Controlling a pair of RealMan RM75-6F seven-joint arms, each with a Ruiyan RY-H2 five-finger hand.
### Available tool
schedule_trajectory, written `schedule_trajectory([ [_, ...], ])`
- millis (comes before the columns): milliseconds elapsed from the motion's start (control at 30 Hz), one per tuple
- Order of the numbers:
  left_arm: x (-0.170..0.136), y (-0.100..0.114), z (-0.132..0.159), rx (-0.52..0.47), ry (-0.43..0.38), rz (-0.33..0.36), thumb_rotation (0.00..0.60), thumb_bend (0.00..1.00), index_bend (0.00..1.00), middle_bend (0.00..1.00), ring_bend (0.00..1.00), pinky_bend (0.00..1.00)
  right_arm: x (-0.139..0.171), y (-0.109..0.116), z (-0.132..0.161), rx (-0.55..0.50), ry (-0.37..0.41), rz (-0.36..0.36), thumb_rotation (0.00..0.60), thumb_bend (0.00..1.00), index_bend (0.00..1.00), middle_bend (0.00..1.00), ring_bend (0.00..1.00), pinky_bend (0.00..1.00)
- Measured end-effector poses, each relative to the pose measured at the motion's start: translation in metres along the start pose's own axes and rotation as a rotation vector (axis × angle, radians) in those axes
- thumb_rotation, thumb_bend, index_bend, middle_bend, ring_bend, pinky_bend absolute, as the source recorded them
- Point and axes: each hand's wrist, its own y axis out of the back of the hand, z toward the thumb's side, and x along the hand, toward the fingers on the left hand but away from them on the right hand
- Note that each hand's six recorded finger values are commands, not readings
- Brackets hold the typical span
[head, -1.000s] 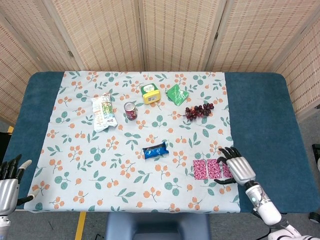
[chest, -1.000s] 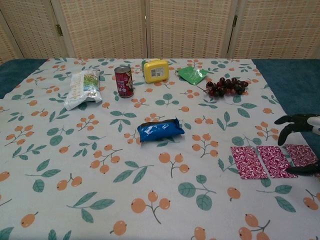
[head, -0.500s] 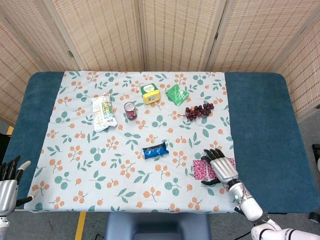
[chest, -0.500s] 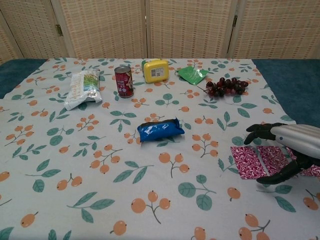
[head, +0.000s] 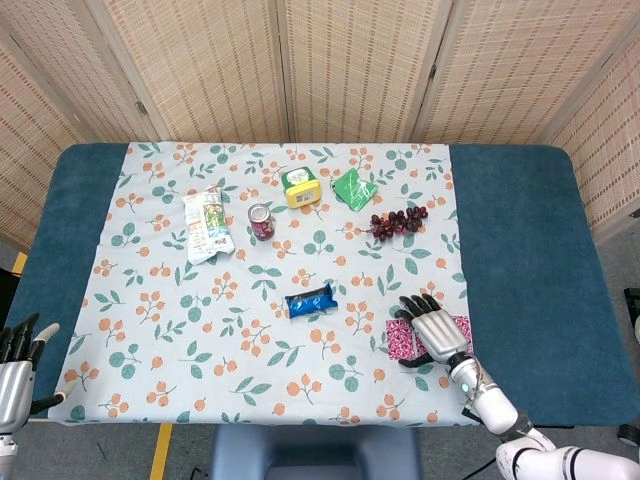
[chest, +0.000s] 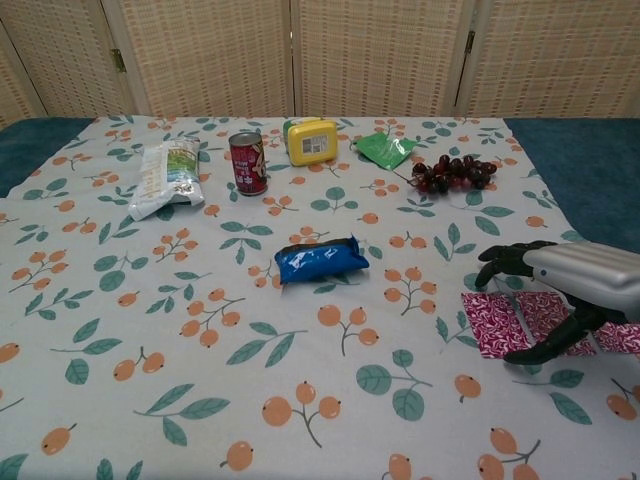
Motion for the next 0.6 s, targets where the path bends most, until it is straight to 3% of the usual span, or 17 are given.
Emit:
schedule_trajectory([
  [400,-0.0001,-0.0003,-0.0006,-0.001,0.001,-0.003,0.6,0.22,0.2,0.04,0.08,0.0,0.0007,-0.0021,0.0003,0.012,0.001,0.006,0.438,0.19,0.2,0.09,0.0,0.0],
  [600,0.0006,-0.0007,-0.0007,-0.002,0.0,-0.003,0.6,0.22,0.2,0.04,0.08,0.0,0.0021,-0.0018,-0.0007,0.007,-0.001,-0.009,0.493,0.19,0.24,0.11,0.0,0.0],
])
